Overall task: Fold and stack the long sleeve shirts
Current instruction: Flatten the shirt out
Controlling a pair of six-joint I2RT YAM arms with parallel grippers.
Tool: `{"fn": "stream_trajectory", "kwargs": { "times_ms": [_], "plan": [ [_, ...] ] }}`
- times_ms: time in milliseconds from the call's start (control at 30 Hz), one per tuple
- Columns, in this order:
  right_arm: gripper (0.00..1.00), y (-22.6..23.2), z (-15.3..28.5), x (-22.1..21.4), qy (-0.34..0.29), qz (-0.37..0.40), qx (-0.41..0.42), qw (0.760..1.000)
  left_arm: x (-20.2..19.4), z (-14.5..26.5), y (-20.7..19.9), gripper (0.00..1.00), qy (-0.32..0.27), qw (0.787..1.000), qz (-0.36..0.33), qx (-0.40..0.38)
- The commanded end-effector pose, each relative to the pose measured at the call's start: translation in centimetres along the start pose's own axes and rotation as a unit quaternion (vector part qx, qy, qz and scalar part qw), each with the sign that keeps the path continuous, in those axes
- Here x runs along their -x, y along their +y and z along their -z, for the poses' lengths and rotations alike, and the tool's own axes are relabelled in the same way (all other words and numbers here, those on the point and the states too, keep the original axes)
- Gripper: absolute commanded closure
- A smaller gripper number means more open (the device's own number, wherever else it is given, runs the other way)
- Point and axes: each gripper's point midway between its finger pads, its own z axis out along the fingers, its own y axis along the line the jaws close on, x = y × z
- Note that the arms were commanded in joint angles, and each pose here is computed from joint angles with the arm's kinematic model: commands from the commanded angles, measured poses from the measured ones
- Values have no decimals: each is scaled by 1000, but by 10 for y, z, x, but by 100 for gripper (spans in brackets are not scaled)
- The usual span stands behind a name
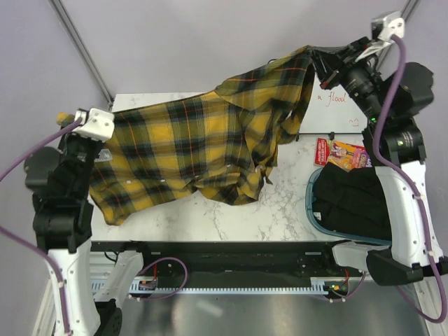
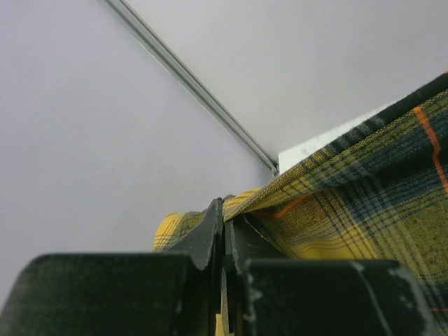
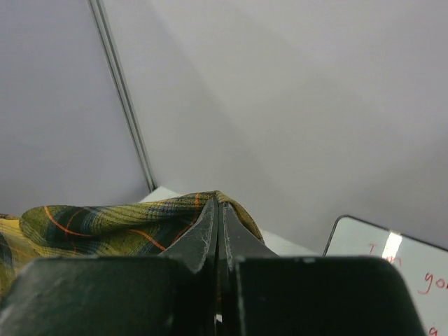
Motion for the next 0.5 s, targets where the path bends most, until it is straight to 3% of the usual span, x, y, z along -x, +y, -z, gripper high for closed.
{"fn": "stream_trajectory", "kwargs": {
  "times_ms": [0,67,100,167,200,233,267,300,333,367,400,433,467],
  "plan": [
    [100,-37,-40,-99,97,-40,-21,994,-55,-61,-26,98,77,997,-21,-12],
    [100,-43,-63,-106,94,-48,-14,994,-65,-91,-41,98,76,997,-2,-28],
    [100,-58,-86,-138,117,-60,-19,991,-85,-119,-58,98,99,994,5,-50],
    [100,-68,-116,-147,115,-78,-23,990,-77,-155,-50,98,76,996,33,-35],
    [100,-80,-147,-145,96,-78,-24,992,-104,-192,-68,98,107,992,45,-54],
    [100,-84,-162,-139,83,-88,-25,992,-78,-211,-40,98,77,994,72,-23],
    [100,-75,-171,-75,10,-70,-12,997,-75,-232,-35,98,73,994,84,-17],
    [100,-95,-194,-103,11,-79,-32,996,-51,-261,-14,98,44,993,105,5],
    [100,-96,-198,-87,-18,-76,-34,996,-40,-277,-8,98,27,993,112,5],
    [100,-94,-197,-55,-71,-63,-34,995,-24,-286,4,98,8,993,115,14],
    [100,-99,-192,-36,-101,-57,-55,992,35,-276,48,98,-64,988,128,58],
    [100,-96,-182,4,-170,-39,-57,983,36,-292,53,98,-71,986,132,68],
    [100,-93,-163,20,-185,-30,-70,980,57,-285,70,98,-101,982,133,85]
  ]
}}
